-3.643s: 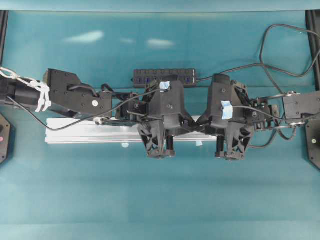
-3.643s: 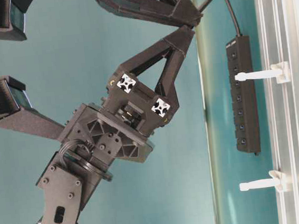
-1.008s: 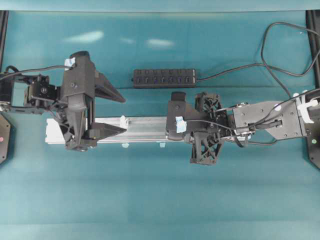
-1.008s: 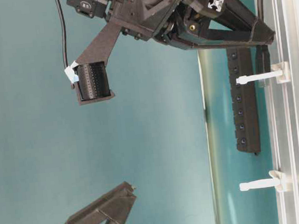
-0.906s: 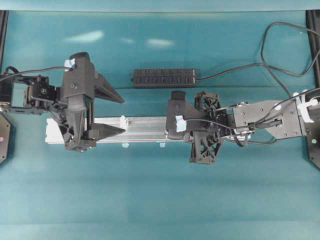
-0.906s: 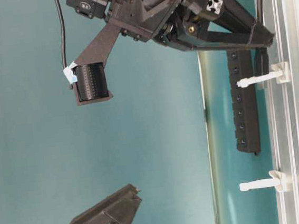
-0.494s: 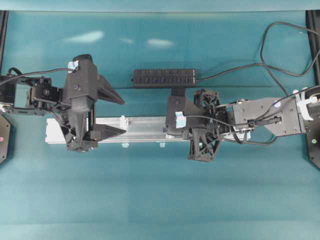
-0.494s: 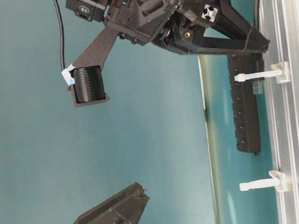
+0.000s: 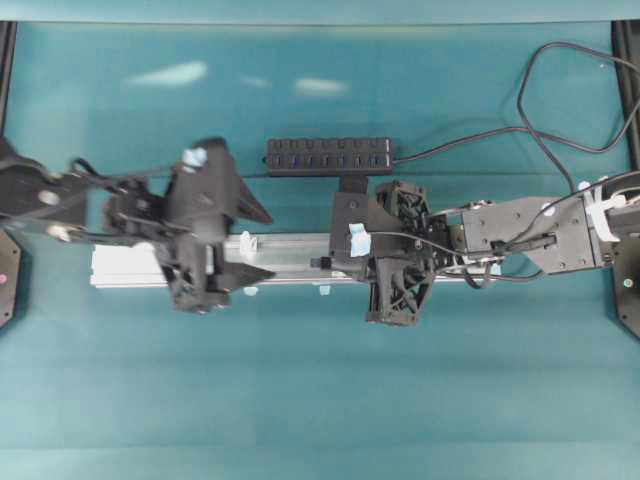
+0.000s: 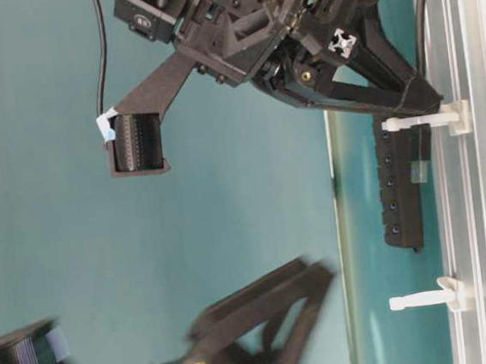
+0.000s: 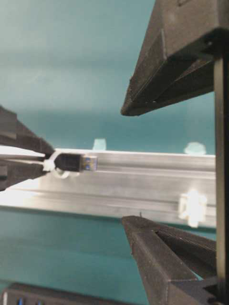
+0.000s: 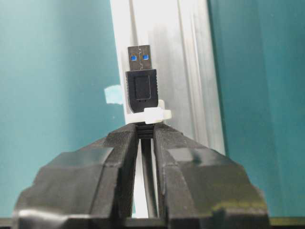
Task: Pass the USB cable through three rings with both arms.
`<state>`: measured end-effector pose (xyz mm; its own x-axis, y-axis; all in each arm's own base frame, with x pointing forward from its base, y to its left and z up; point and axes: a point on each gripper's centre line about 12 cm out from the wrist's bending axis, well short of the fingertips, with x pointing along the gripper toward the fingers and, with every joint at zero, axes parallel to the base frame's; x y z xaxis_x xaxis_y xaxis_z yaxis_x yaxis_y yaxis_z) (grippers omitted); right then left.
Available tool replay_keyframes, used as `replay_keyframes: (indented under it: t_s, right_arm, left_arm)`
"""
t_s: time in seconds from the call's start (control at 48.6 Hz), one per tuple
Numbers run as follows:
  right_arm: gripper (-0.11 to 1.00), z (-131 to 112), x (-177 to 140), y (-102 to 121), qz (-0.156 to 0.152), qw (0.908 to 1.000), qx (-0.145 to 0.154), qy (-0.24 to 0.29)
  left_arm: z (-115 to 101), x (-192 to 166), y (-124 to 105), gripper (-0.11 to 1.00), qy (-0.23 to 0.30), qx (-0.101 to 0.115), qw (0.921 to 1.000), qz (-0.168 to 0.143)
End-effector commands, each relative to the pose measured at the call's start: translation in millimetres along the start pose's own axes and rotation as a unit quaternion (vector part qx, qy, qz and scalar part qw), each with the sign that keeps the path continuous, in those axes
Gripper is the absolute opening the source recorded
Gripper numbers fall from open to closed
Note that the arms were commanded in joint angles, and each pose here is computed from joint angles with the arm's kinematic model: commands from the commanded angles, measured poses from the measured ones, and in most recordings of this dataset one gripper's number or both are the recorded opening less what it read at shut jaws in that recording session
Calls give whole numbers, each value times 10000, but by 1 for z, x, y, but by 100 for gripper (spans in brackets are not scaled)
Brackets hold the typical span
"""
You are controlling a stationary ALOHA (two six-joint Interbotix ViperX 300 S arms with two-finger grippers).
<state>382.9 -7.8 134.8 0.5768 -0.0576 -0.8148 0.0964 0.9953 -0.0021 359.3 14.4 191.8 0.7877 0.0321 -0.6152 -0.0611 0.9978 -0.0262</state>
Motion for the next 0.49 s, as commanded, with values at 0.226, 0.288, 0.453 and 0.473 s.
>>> replay_keyframes:
  t_s: [0.226,0.288,0.453,0.473]
  right_arm:
    - [-6,-1,-5,2,47,9999,12,-110]
    - [-6,0,-5,2,53,9999,26,-139]
    - [-6,2,-5,3,85,9997,20,-235]
    - [-6,2,-5,2,82,9997,26,-242]
  left_arm:
    - [-3,43,-2,95,-30,45,10000,-24]
    - [-4,51,-2,95,1,60,10000,-23]
    - [0,66,-2,95,-7,76,10000,-24]
    - [0,68,-2,95,8,76,10000,-24]
